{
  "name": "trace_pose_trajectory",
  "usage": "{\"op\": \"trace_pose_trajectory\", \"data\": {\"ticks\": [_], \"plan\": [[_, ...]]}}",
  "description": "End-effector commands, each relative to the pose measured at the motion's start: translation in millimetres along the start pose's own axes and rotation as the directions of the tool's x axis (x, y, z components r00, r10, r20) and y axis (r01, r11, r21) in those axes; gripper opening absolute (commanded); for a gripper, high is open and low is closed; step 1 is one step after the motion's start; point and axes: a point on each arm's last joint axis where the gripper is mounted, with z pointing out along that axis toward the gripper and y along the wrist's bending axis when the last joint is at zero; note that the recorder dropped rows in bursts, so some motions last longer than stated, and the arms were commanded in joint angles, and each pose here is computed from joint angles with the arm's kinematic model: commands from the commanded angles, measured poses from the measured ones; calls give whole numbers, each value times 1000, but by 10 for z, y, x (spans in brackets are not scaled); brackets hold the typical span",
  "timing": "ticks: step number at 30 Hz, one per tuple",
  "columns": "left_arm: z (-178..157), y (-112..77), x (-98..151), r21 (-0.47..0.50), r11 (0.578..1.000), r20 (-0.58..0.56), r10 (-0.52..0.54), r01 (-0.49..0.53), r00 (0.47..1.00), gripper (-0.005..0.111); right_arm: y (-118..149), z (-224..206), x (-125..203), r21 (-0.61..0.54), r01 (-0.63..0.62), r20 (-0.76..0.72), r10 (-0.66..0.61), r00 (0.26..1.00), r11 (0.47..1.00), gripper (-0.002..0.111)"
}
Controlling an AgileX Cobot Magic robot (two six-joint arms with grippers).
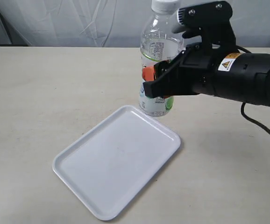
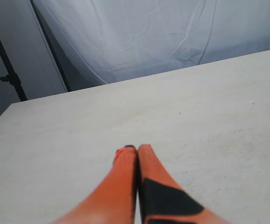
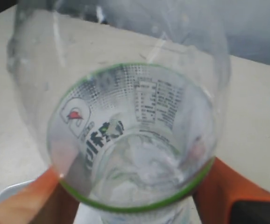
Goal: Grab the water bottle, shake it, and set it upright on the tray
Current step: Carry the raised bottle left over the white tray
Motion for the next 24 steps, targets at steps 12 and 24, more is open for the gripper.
{"op": "trace_pose_trajectory", "data": {"ticks": [12, 24], "plan": [[0, -4, 11, 3, 1000, 0, -7, 7, 1000, 0, 112, -359, -288, -56, 24, 102, -19, 995, 998, -1], [0, -4, 11, 3, 1000, 0, -7, 7, 1000, 0, 63, -185, -45, -42, 146, -9, -147, 989, 988, -1]]}}
